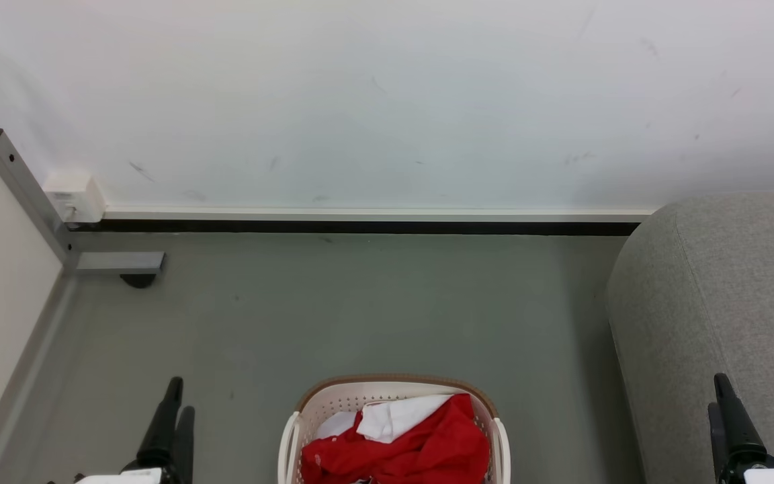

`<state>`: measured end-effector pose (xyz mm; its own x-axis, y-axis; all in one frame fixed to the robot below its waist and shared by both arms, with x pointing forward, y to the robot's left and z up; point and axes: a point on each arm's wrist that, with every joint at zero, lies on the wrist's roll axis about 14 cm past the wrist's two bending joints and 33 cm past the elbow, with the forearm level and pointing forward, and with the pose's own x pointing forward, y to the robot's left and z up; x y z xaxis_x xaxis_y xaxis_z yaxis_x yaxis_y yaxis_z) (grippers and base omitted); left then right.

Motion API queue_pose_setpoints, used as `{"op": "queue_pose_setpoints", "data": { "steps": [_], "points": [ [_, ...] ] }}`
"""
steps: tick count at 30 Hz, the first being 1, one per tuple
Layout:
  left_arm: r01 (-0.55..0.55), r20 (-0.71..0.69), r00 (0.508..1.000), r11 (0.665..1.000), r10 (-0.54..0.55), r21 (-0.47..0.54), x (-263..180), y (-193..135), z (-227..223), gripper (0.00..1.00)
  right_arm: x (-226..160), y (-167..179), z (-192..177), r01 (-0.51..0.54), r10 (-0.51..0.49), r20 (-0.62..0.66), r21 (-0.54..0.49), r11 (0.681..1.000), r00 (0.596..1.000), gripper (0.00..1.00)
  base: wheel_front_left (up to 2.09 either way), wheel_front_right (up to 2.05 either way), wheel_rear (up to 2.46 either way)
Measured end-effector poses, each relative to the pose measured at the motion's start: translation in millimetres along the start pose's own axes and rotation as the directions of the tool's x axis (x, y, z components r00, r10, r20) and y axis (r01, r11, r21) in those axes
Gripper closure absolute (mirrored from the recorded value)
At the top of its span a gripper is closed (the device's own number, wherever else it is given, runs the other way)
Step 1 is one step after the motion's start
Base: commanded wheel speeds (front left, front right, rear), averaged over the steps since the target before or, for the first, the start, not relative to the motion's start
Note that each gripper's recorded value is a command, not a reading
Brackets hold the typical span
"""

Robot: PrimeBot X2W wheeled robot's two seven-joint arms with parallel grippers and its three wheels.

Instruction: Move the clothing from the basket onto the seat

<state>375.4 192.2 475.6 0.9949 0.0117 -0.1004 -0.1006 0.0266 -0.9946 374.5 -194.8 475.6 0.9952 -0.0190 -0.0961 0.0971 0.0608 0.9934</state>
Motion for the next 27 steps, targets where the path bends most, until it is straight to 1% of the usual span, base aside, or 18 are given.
{"op": "queue_pose_setpoints", "data": {
  "steps": [6, 10, 16, 21, 27],
  "points": [
    [-0.002, 0.005, 1.000, 0.997, 0.002, 0.075, 0.7, -2.4, -2.1, 0.00, 1.4, 8.3, -0.1, -0.021, 0.022, 0.006, -0.141, 0.990, 1.000, 0.00, 0.00, 0.00, 0.00],
    [-0.002, 0.000, 1.000, 0.989, 0.002, 0.145, 1.2, -5.0, -5.9, 0.00, 1.8, 13.6, -4.4, -0.038, 0.037, -0.007, -0.254, 0.967, 0.999, 0.00, 0.00, 0.00, 0.00],
    [-0.012, -0.005, 1.000, 0.959, 0.014, 0.282, 1.3, -5.3, -11.5, 0.00, 1.2, 18.0, -9.2, -0.057, 0.051, -0.024, -0.415, 0.908, 0.998, 0.00, 0.00, 0.00, 0.00],
    [-0.022, -0.009, 1.000, 0.917, 0.028, 0.398, 0.6, -3.7, -16.4, 0.00, 0.0, 19.2, -11.2, -0.068, 0.057, -0.037, -0.526, 0.848, 0.998, 0.00, 0.00, 0.00, 0.00],
    [-0.023, -0.006, 1.000, 0.858, 0.030, 0.513, -0.2, -4.4, -19.5, 0.00, -0.1, 19.7, -11.7, -0.074, 0.064, -0.039, -0.620, 0.781, 0.997, 0.00, 0.00, 0.00, 0.00]
  ]
}}
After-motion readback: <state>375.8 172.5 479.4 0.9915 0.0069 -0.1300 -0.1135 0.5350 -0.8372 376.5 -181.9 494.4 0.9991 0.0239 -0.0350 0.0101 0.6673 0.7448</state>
